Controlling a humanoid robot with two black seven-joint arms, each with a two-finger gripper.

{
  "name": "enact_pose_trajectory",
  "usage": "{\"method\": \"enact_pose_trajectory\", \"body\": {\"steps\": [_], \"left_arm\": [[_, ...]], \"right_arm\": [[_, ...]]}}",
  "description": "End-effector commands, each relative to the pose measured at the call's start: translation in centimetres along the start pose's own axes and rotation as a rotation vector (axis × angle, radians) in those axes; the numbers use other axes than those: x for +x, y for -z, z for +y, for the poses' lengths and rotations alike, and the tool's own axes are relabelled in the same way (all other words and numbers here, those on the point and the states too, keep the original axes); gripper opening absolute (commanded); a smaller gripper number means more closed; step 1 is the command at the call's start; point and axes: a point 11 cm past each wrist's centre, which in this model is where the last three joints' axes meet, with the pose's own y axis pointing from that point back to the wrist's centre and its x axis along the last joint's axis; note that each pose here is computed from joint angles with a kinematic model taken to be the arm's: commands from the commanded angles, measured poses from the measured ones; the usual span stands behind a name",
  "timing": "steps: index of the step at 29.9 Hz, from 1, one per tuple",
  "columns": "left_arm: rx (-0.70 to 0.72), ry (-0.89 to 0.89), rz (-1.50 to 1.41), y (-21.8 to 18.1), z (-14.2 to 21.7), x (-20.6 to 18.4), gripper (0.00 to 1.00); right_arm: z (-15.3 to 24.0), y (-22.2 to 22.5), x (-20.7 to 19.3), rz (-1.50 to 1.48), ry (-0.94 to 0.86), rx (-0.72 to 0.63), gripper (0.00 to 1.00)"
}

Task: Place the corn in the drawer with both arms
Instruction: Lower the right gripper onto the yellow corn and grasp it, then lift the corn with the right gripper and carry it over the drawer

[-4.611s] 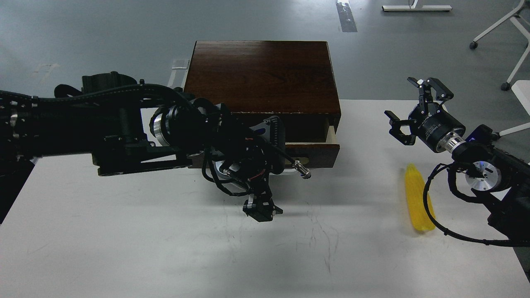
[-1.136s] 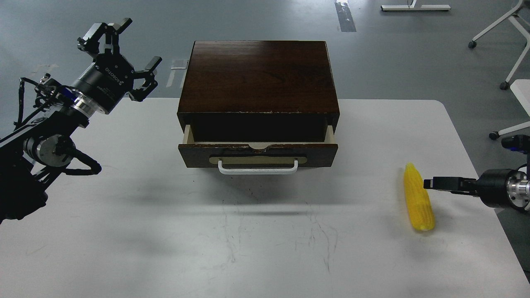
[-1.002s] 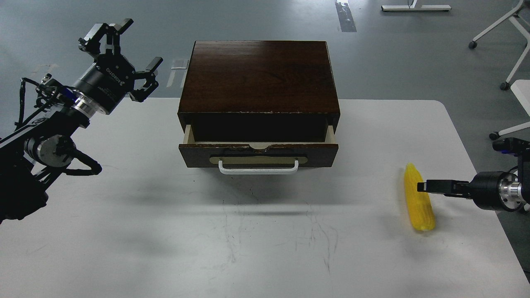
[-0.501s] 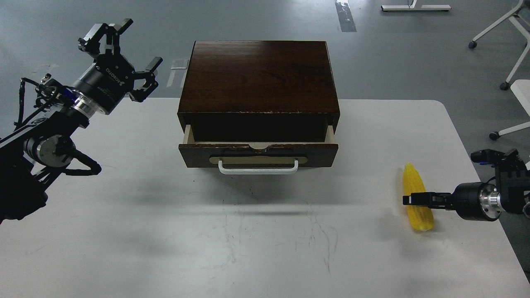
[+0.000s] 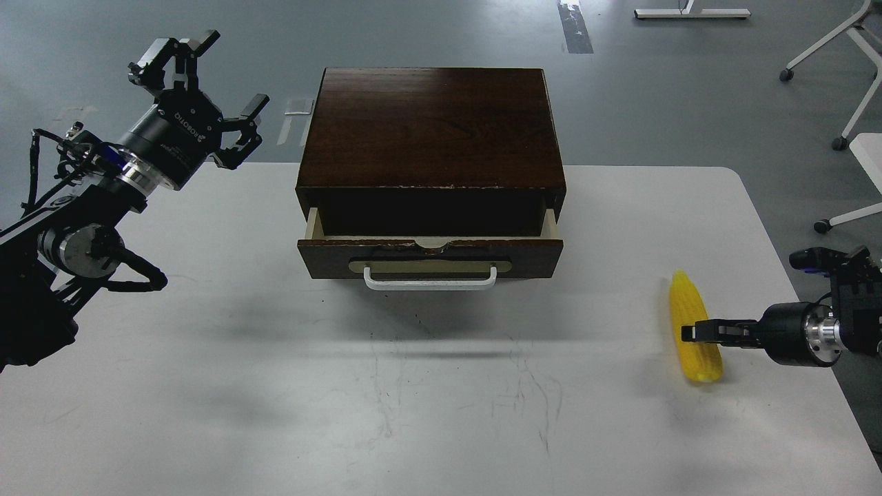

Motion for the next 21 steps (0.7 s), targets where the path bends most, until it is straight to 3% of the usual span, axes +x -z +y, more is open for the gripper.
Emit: {"method": "enact_pose_trajectory", "body": {"steps": [1, 8, 12, 16, 21], "left_arm": [[0.002, 0.002, 0.000, 0.1, 0.0, -0.1, 0.98], [0.004, 0.004, 0.003, 0.2, -0.1, -0.2, 0.98], [0.005, 0.002, 0.000, 0.2, 0.0, -0.1, 0.98], [0.004, 0.001, -0.001, 0.1, 0.0, 0.0, 0.98], [0.000, 0.002, -0.003, -0.1, -0.1, 0.0, 0.98]], "right_arm": [[1.4, 2.2, 4.6, 0.063, -0.088, 0.029, 0.31], [5.7, 8.9, 13.9, 0.251, -0.257, 0.072, 0.31], [6.3, 16.2, 17.6, 0.468, -0.249, 0.095, 0.31], [6.7, 23.5, 19.3, 0.662, -0.225, 0.149, 0.31], [5.3, 31.8, 17.6, 0.941, -0.142, 0.214, 0.31]]}}
